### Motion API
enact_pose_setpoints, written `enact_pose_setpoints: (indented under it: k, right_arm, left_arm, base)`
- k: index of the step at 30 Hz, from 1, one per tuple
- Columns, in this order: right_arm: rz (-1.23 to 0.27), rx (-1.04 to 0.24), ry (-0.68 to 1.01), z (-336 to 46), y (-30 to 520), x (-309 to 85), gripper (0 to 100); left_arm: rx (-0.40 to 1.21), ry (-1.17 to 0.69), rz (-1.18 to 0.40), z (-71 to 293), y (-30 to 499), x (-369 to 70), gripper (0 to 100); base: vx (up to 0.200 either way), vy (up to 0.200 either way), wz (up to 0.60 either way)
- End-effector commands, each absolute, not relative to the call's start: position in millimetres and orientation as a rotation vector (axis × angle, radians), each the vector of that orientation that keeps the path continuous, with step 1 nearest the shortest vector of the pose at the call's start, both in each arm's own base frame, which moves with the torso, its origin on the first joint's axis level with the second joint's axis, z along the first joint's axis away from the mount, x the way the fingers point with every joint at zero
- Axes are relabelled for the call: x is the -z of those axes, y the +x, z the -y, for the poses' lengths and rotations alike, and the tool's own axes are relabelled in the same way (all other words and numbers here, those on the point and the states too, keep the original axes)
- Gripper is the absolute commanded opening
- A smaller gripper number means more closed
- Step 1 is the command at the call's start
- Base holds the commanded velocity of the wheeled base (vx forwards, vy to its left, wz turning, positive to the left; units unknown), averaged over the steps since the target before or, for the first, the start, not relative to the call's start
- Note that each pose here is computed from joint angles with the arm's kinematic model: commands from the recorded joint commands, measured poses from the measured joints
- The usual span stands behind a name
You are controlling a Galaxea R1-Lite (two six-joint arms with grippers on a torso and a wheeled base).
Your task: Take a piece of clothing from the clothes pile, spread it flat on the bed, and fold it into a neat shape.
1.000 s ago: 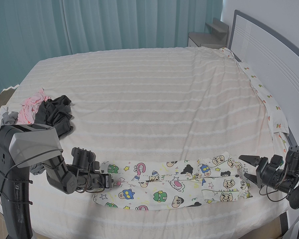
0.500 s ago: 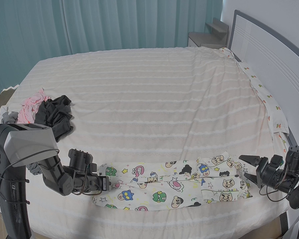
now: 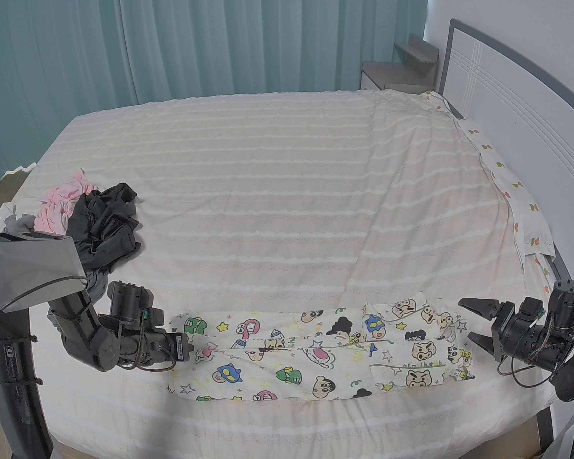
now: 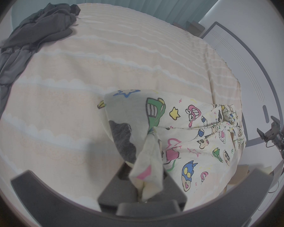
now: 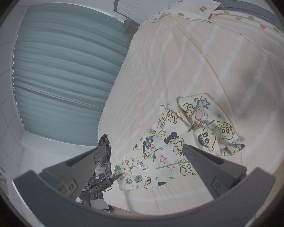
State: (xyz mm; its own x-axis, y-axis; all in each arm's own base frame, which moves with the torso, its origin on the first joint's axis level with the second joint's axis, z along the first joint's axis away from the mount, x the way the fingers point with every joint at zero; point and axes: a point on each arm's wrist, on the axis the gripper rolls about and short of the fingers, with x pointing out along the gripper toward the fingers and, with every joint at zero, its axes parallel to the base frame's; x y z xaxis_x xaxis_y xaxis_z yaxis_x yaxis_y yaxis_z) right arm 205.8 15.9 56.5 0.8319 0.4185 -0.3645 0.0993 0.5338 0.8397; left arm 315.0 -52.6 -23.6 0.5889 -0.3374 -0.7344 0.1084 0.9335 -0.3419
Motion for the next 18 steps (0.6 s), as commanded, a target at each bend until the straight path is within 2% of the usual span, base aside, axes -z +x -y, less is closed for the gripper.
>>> enact_pose_setpoints:
  k: [1, 13, 18]
  right_arm:
    - [-0.600, -0.194, 1.005, -16, 202, -54, 100]
    - [-0.600, -0.193, 1.007, -16, 202, -54, 100]
    - [-0.603, -0.192, 1.006, -16, 202, -54, 100]
  left_arm:
    - [0.245, -0.301, -0.889, 39, 311, 15, 0]
    - [0.184, -0.403, -0.843, -10, 300, -3, 0]
    - [0.116, -0.446, -0.803, -52, 292, -9, 0]
  base:
    - [0.000, 0.000, 0.00]
    - [0.000, 0.000, 0.00]
    - [0.000, 0.000, 0.00]
